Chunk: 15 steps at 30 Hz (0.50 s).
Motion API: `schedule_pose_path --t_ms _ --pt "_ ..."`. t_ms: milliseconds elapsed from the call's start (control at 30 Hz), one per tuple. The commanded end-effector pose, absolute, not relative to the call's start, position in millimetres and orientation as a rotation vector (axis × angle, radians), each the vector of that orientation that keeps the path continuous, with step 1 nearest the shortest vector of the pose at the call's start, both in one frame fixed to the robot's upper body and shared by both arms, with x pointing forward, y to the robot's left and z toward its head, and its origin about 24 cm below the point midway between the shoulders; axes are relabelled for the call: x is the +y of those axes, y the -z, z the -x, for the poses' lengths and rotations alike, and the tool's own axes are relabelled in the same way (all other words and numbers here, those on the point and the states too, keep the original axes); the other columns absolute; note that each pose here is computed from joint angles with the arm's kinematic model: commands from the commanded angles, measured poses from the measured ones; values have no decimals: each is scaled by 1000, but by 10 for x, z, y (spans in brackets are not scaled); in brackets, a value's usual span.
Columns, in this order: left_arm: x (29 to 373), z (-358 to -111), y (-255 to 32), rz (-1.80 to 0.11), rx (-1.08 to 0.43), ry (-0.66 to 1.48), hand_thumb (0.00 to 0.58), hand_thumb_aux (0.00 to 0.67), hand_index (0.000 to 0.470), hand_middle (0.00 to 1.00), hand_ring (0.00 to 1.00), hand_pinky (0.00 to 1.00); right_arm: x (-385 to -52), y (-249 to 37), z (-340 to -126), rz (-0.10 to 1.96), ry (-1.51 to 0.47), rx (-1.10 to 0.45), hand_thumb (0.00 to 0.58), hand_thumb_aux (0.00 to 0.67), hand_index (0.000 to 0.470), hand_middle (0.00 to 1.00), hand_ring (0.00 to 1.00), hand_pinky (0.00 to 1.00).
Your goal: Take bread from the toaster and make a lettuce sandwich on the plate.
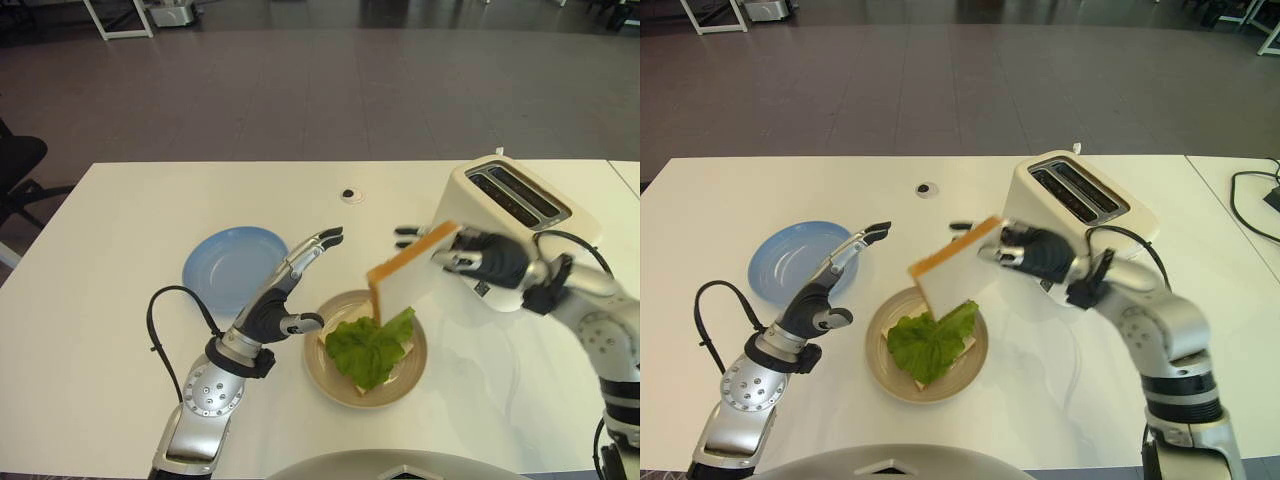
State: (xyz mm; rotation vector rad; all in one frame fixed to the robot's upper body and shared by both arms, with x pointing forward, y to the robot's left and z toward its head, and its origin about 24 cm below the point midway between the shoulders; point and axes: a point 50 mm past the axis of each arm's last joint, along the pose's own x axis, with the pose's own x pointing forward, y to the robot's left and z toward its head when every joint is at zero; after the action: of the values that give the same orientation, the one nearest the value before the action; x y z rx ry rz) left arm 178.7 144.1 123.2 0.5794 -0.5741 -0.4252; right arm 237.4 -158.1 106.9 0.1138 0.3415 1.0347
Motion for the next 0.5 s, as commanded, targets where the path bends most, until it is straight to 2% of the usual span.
schedule_pose_path --t_ms 33,167,300,500 --pt "1402 -1771 -1264 -668 -607 435 0 0 0 0 0 0 -1430 -862 -2285 -82 -1068 443 580 670 470 0 0 0" --pt "1337 -1741 -1248 -742 -626 456 0 0 0 0 0 0 -1281 -707 -2231 -76 -1096 519 580 670 470 0 0 0" --pt "1280 -1705 -1217 -820 -639 486 0 0 0 0 0 0 -1253 -665 -2285 -34 -1062 520 580 670 470 0 0 0" --pt "1092 -1507 -1082 -1167 -736 683 0 0 0 0 0 0 -1262 -644 -2384 105 -997 440 580 670 470 0 0 0"
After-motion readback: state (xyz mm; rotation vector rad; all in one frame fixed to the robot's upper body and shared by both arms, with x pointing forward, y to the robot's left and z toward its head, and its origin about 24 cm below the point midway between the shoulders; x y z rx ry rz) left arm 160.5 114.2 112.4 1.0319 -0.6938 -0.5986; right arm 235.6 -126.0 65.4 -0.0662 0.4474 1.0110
